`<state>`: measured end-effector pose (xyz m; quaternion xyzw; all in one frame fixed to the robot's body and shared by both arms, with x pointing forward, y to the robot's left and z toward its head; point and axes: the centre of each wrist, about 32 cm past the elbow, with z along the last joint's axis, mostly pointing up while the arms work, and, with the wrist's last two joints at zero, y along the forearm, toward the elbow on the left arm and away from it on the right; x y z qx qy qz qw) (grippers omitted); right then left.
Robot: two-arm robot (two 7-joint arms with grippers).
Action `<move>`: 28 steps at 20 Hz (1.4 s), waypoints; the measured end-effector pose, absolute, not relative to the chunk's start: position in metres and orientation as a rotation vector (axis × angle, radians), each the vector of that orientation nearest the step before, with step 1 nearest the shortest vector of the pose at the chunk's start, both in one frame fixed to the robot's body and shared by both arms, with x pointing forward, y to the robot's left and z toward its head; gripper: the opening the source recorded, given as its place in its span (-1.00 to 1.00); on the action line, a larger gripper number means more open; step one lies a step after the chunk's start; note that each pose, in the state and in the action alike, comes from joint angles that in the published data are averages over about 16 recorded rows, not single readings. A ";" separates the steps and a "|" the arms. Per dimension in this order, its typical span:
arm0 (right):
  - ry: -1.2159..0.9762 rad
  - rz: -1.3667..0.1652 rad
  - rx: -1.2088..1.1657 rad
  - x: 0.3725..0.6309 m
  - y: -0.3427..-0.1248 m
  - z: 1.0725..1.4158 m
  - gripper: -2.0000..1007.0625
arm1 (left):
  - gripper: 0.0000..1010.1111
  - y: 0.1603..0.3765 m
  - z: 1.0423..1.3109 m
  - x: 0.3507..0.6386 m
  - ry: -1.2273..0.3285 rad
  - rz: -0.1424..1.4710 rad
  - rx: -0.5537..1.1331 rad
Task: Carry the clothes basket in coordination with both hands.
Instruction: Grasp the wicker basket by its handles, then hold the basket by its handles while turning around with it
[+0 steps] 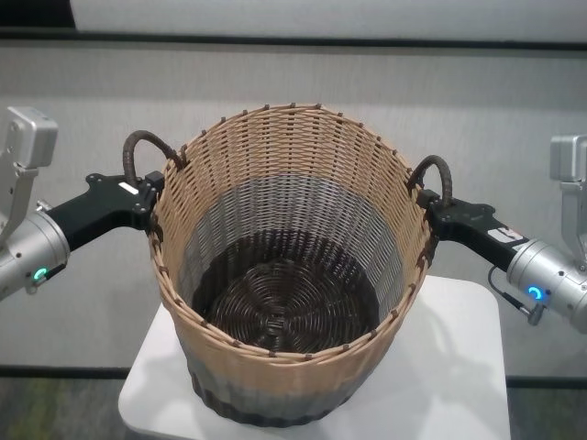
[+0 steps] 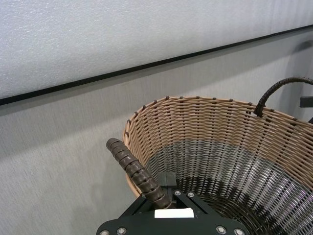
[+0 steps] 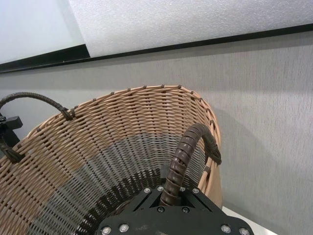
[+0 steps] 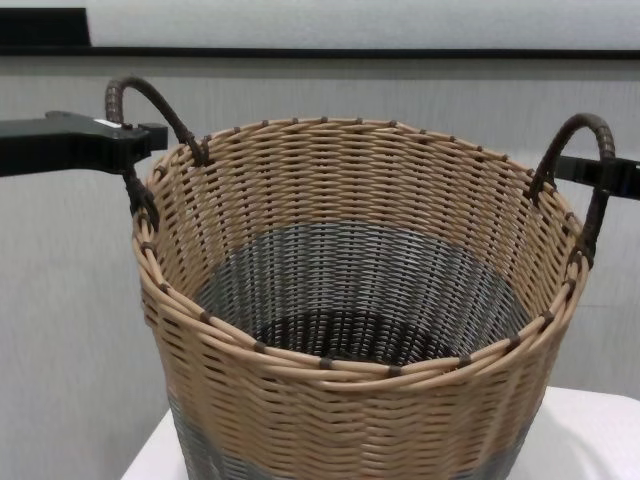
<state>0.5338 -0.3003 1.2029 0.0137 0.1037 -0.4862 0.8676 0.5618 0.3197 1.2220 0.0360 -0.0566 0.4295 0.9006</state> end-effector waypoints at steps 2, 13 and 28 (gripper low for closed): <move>0.212 -1.015 0.028 0.533 -0.300 1.203 -0.99 | -0.99 0.320 1.223 0.561 -0.124 0.890 0.075; 0.128 -0.980 0.093 0.519 -0.297 1.216 -0.99 | -1.00 0.322 1.238 0.551 -0.179 0.894 0.013; 0.070 -0.964 0.169 0.509 -0.300 1.231 -0.99 | -1.00 0.318 1.265 0.536 -0.267 0.896 -0.071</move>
